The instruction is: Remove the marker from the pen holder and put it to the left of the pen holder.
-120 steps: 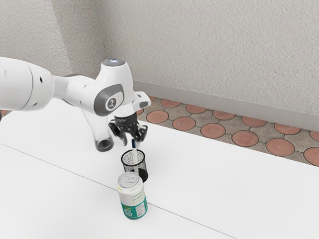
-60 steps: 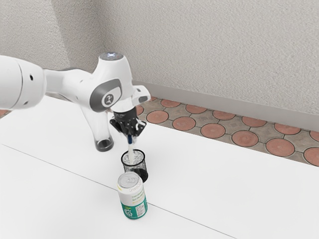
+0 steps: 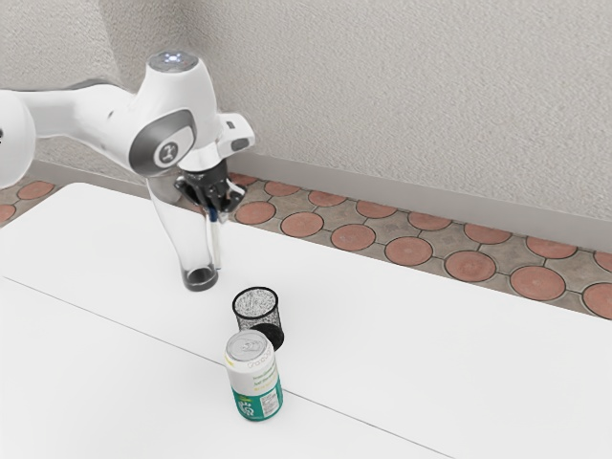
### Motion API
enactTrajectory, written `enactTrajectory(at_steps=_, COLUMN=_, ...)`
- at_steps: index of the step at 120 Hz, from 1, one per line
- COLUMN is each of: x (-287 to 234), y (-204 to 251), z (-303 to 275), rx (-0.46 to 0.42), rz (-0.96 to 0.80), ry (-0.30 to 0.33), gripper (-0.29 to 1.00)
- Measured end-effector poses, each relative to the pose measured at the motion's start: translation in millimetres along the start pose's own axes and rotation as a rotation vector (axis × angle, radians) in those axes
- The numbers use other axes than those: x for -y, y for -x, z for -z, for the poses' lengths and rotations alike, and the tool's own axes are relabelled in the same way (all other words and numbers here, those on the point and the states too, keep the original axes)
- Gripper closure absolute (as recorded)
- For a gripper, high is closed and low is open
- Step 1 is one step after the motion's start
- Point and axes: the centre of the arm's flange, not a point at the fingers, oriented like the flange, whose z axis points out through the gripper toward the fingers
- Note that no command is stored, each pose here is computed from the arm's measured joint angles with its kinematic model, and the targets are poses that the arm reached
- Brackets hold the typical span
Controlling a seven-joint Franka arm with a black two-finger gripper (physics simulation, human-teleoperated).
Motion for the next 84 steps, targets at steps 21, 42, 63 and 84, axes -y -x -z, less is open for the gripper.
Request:
enactTrajectory(at_steps=21, x=20, y=4, z=-44, rx=0.116, rz=0.035, ry=-0.032, gripper=0.76)
enactTrajectory(at_steps=42, x=23, y=15, z=-77, rx=0.23, rz=0.037, ry=-0.054, gripper=0.76)
enactTrajectory(at_steps=63, x=45, y=16, z=-96, rx=0.291, rz=0.061, ry=-0.069, gripper=0.76)
enactTrajectory(at_steps=84, x=58, y=6, z=-111, rx=0.312, rz=0.057, ry=-0.076, gripper=0.76)
